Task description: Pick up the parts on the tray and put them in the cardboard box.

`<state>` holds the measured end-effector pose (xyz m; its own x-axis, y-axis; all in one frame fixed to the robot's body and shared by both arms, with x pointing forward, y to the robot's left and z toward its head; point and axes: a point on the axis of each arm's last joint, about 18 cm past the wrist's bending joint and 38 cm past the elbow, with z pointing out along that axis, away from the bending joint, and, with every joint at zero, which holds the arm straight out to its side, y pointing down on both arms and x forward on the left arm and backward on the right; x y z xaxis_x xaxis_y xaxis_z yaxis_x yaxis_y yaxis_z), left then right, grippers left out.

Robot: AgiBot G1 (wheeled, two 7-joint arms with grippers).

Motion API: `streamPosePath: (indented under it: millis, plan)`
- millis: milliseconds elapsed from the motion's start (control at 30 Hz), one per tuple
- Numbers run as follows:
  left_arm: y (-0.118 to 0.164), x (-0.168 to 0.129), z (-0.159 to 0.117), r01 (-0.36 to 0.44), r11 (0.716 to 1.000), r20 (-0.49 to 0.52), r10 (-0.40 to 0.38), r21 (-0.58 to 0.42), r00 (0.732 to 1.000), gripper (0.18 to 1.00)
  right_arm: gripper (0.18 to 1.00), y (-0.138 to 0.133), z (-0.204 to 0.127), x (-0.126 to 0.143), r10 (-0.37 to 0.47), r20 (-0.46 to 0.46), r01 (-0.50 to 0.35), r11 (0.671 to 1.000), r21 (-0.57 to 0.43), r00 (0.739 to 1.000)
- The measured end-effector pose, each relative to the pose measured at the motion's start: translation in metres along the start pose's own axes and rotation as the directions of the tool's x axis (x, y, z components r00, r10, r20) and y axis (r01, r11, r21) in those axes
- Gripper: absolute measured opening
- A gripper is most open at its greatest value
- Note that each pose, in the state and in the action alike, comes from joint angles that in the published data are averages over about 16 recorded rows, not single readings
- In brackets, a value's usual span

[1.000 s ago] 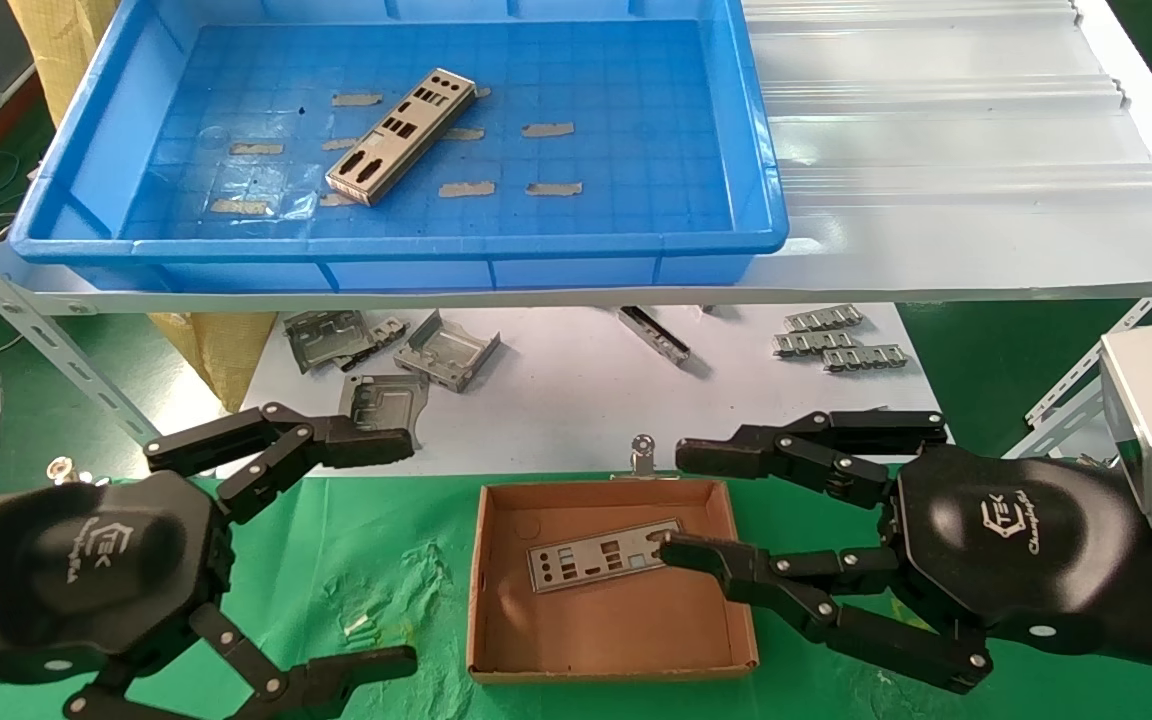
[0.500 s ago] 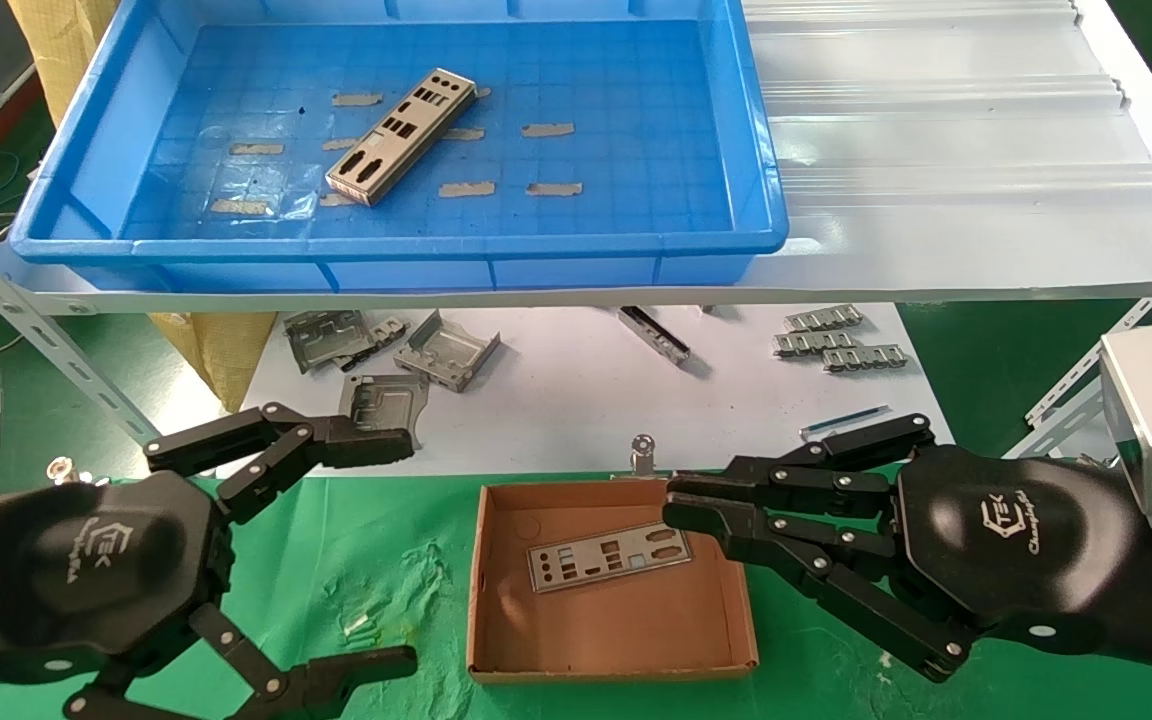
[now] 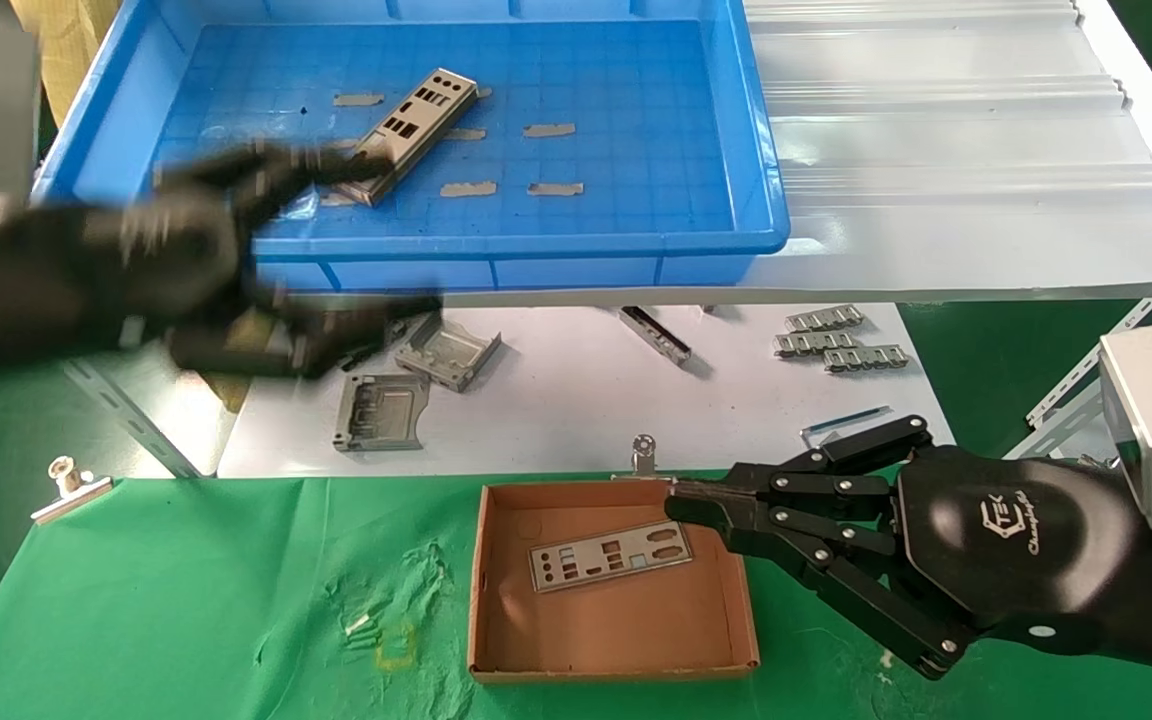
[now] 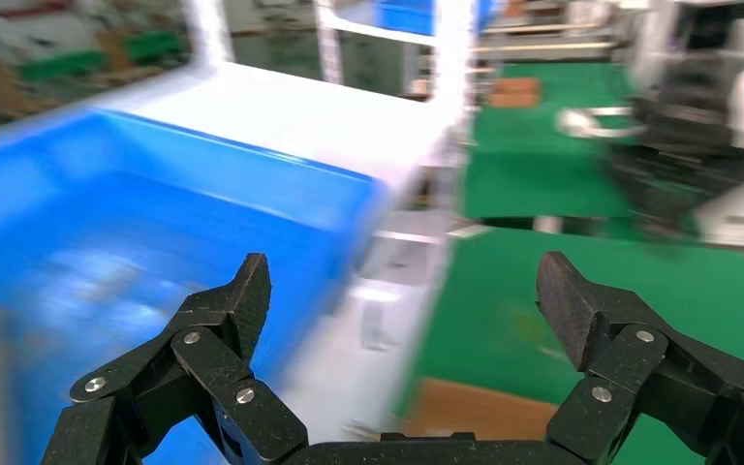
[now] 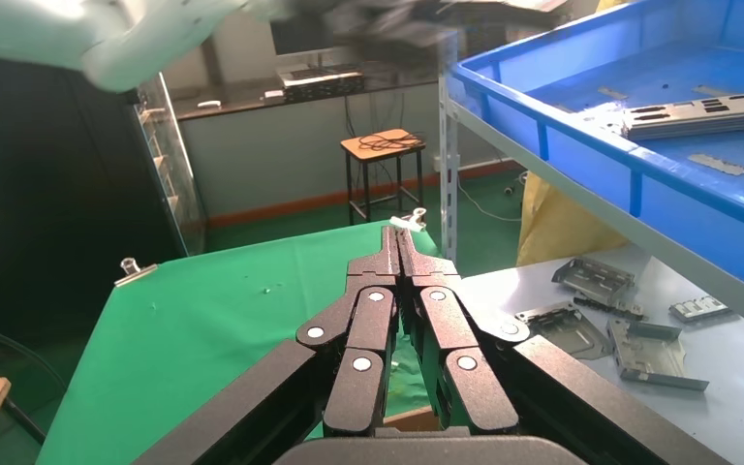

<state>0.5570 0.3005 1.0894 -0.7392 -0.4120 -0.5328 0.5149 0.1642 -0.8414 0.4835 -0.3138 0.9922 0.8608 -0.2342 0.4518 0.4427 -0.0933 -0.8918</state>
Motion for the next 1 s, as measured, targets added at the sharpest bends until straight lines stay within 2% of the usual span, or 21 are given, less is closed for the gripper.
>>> streamPosePath:
  millis: [233, 400, 633, 1000]
  plan:
    - [-0.014, -0.070, 0.037, 0.040, 0.998, 0.151, -0.032, -0.048, 0.988, 1.001, 0.191, 0.000, 0.000, 0.000, 0.000, 0.000, 0.000, 1.000, 0.000, 1.000]
    - [-0.014, -0.102, 0.060, 0.080, 0.994, 0.243, -0.058, -0.081, 0.968, 1.001, 0.191, 0.000, 0.000, 0.000, 0.000, 0.000, 0.000, 1.000, 0.000, 1.000]
    - [-0.005, -0.125, 0.079, 0.121, 0.985, 0.341, -0.073, -0.120, 0.937, 1.001, 0.192, 0.000, 0.000, 0.000, 0.000, 0.000, 0.000, 1.000, 0.000, 1.000]
    - [0.004, -0.141, 0.094, 0.145, 0.974, 0.428, -0.059, -0.172, 0.902, 1.000, 0.213, 0.000, 0.000, 0.000, 0.000, 0.000, 0.000, 1.000, 0.000, 1.000]
